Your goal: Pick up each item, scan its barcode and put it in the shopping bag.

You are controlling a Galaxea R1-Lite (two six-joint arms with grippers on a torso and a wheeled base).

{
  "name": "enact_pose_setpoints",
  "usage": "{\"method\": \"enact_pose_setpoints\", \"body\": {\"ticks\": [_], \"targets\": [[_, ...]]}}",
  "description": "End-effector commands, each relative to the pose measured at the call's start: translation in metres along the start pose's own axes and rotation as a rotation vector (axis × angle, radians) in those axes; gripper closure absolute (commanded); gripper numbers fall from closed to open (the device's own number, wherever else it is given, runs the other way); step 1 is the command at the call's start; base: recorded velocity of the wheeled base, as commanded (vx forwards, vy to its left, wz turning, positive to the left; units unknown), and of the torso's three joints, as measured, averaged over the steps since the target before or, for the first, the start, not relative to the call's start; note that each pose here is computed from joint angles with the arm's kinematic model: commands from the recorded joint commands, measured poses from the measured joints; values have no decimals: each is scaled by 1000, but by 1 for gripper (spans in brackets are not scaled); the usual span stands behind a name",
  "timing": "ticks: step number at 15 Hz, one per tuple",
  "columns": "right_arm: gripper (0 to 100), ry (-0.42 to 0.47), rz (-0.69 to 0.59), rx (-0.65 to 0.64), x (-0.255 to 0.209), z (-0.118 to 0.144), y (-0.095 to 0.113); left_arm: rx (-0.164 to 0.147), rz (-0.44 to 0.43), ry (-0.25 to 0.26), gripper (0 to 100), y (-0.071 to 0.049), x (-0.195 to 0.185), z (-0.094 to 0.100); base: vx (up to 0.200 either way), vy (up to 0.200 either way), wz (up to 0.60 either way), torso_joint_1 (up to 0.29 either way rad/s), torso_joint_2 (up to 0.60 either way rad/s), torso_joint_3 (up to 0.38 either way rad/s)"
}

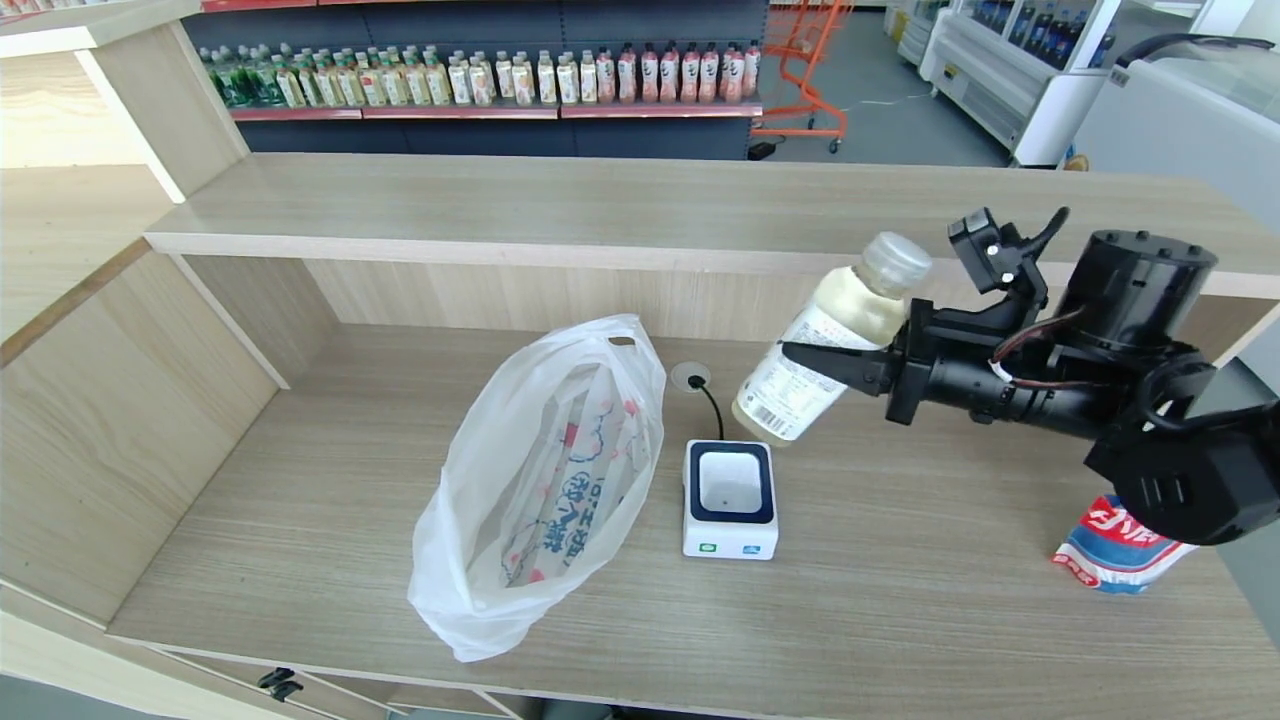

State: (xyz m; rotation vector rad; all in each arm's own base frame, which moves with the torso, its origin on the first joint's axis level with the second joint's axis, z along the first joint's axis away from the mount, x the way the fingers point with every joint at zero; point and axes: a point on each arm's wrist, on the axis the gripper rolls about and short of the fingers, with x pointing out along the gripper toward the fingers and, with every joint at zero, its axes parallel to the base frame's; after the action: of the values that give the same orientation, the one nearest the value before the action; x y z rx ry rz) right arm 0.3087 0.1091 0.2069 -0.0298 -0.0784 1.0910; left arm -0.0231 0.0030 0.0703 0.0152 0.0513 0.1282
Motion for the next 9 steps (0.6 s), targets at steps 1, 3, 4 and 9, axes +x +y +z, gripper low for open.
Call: {"method": "enact_pose_setpoints", "body": {"ticks": [1,3,4,9], "targets": [[100,26,-56,126,-24,10,22,0,0,0,0,0,0,0,0,0,0,0,0,0],[100,77,-84,226,-35,4,31,1,0,2,0,0,0,0,0,0,0,0,0,0],[100,79,-86,267,-39,4,35,1,0,2,0,0,0,0,0,0,0,0,0,0],[100,75,-88,306,-52,6,49,-1,0,2,0,0,0,0,0,0,0,0,0,0]]}}
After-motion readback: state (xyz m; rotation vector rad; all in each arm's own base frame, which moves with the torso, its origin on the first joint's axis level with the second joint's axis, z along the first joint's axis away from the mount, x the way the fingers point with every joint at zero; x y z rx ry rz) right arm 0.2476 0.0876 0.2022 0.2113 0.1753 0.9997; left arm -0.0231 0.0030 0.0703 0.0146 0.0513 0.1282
